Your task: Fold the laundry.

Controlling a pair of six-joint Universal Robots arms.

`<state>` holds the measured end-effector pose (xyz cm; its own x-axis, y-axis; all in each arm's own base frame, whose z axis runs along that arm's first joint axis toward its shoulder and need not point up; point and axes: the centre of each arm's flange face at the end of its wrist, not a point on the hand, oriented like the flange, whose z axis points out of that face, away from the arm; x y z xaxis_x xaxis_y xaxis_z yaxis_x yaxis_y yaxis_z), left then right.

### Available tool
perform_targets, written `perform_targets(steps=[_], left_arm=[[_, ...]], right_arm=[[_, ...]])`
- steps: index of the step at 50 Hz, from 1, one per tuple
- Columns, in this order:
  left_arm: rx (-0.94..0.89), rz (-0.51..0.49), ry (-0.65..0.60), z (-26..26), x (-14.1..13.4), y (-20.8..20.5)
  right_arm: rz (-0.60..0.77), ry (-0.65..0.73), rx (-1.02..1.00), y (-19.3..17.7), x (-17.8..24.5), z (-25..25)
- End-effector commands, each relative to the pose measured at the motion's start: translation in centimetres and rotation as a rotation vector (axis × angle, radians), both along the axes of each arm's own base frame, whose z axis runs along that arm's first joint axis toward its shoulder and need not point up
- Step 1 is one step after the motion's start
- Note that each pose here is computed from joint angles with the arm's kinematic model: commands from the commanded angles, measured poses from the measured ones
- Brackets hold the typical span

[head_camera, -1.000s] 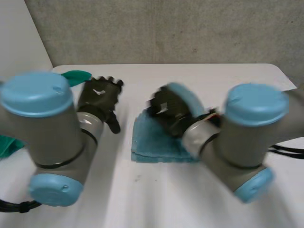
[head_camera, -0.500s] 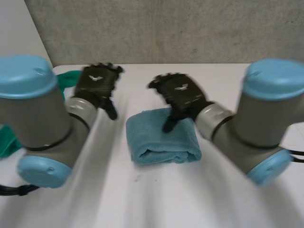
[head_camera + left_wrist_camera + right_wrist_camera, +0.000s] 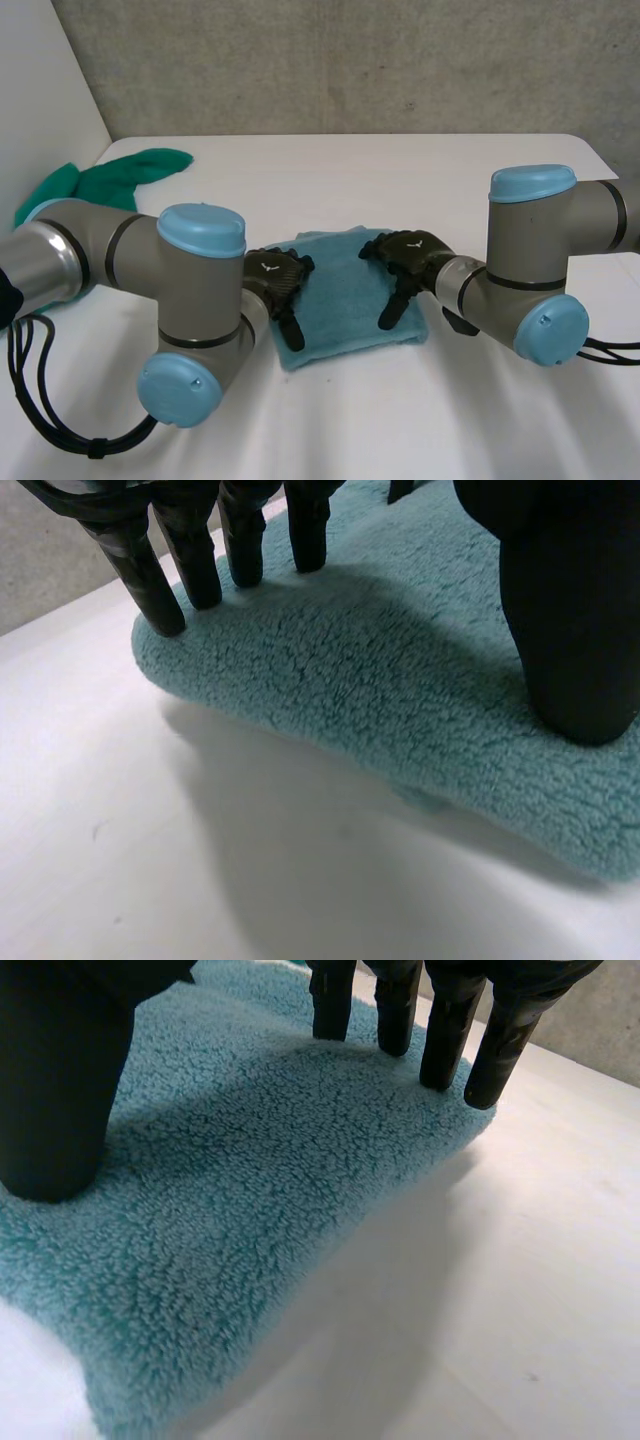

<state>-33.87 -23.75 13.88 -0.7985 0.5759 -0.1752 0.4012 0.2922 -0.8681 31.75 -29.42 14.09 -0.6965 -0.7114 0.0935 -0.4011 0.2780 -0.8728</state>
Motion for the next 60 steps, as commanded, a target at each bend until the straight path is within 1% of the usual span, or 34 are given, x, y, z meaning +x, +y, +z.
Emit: perform_targets(steps=[1, 4, 5, 10, 11, 13, 14, 18, 24, 29, 33, 38, 41, 45, 60], left_arm=[[-0.014, -0.003, 0.015, 1.0, 0.0, 0.0], [-0.039, -0.003, 0.035, 2.3, 0.1, 0.1], [-0.065, -0.004, 0.057, 3.6, 0.2, 0.2], [-0.107, 0.002, 0.103, 6.0, 0.6, 0.8], [-0.118, 0.006, 0.113, 6.8, 0.9, 1.0], [-0.129, 0.011, 0.123, 7.3, 1.2, 1.1], [-0.133, 0.012, 0.125, 7.5, 1.4, 1.3], [-0.141, 0.023, 0.131, 7.9, 2.3, 1.7], [-0.128, 0.028, 0.122, 7.1, 3.1, 2.5], [-0.110, 0.031, 0.108, 6.3, 3.5, 2.8], [-0.095, 0.040, 0.103, 5.9, 3.8, 2.9], [-0.074, 0.084, 0.127, 5.7, 4.7, 2.4], [-0.068, 0.095, 0.139, 5.6, 4.8, 2.3], [-0.072, 0.106, 0.146, 5.8, 5.0, 2.0], [-0.069, 0.122, 0.144, 5.5, 5.5, 1.7]], right_arm=[[0.004, 0.020, -0.069, 0.7, -0.9, 2.4], [-0.013, -0.015, -0.111, 1.3, -1.6, 4.2], [-0.027, -0.027, -0.125, 1.2, -2.0, 4.7], [-0.159, -0.126, -0.166, 0.6, -5.2, 6.5], [-0.202, -0.154, -0.142, 0.6, -6.4, 6.4], [-0.244, -0.176, -0.104, 0.7, -7.4, 6.1], [-0.280, -0.188, -0.056, 0.7, -8.2, 5.3], [-0.318, -0.191, 0.043, 1.7, -9.3, 3.3], [-0.280, -0.179, 0.140, 3.1, -9.2, 0.7], [-0.247, -0.192, 0.196, 3.1, -8.6, -1.0], [-0.228, -0.212, 0.198, 3.0, -7.5, -1.5], [-0.219, -0.271, 0.240, 2.8, -6.0, -1.8], [-0.212, -0.286, 0.242, 2.6, -5.5, -1.8], [-0.166, -0.290, 0.238, 2.9, -3.9, -1.8], [-0.135, -0.294, 0.240, 2.0, -1.7, -3.2]])
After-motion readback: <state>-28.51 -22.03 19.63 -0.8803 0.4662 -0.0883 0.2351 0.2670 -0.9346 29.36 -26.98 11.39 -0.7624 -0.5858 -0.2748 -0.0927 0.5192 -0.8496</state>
